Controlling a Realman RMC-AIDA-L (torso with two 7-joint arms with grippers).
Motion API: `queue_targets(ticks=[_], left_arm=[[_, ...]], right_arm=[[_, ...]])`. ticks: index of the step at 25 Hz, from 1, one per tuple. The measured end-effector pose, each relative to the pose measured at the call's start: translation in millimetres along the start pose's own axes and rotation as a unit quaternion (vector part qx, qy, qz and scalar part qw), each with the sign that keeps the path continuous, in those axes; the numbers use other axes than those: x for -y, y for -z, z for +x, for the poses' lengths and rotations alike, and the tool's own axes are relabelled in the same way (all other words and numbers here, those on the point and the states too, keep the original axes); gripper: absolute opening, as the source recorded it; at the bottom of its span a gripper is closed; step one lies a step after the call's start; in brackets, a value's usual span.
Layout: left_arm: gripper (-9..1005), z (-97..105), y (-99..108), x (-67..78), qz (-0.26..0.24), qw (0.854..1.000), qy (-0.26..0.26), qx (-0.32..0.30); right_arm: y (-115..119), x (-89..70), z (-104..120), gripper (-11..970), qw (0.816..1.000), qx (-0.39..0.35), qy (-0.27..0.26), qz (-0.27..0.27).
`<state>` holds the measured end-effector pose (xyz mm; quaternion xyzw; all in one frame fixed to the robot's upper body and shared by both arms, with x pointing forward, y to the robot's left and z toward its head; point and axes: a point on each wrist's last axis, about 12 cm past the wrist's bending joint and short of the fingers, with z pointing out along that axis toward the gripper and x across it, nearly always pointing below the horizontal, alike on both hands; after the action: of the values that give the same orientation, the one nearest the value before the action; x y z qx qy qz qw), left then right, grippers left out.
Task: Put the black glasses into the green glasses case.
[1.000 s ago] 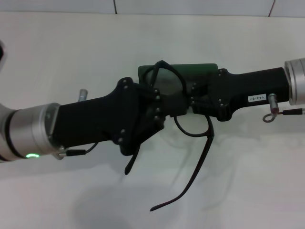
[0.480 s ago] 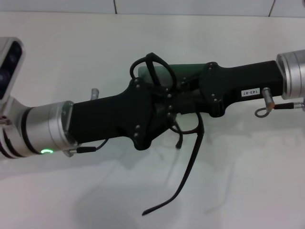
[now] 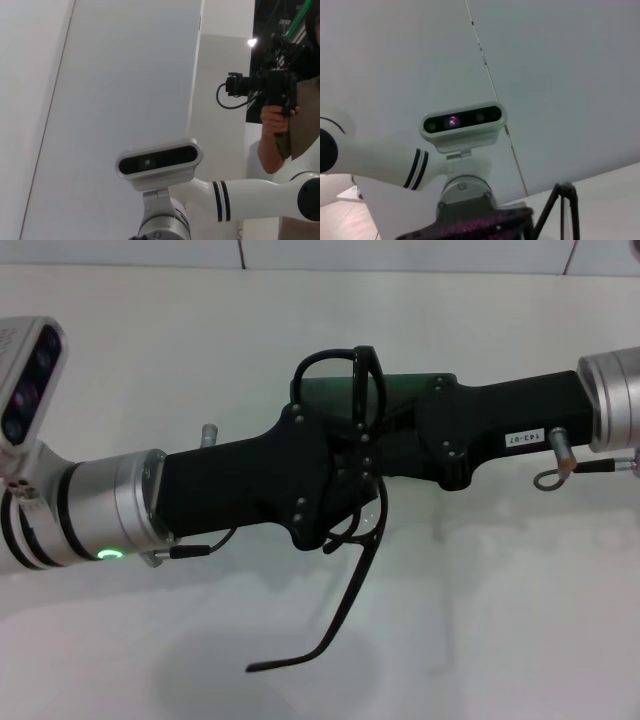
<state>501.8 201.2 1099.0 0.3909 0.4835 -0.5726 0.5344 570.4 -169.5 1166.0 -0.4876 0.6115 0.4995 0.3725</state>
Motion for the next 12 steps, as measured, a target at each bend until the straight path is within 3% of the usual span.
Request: queue_targets(ticks=[7,12], left_arm=[[17,-3.3,5.3,5.9,0.011,1.000,-0.010,0.019],[17,-4.3,18.9,9.5,-0.011,0.999,-0.014,0.028]], right_arm=[[15.4,2.4,4.1,88,0.999,0.023,-0.004,0.026],[34.0,-1.1,3.8,88,0.998,0.055,-0.007,0.030]])
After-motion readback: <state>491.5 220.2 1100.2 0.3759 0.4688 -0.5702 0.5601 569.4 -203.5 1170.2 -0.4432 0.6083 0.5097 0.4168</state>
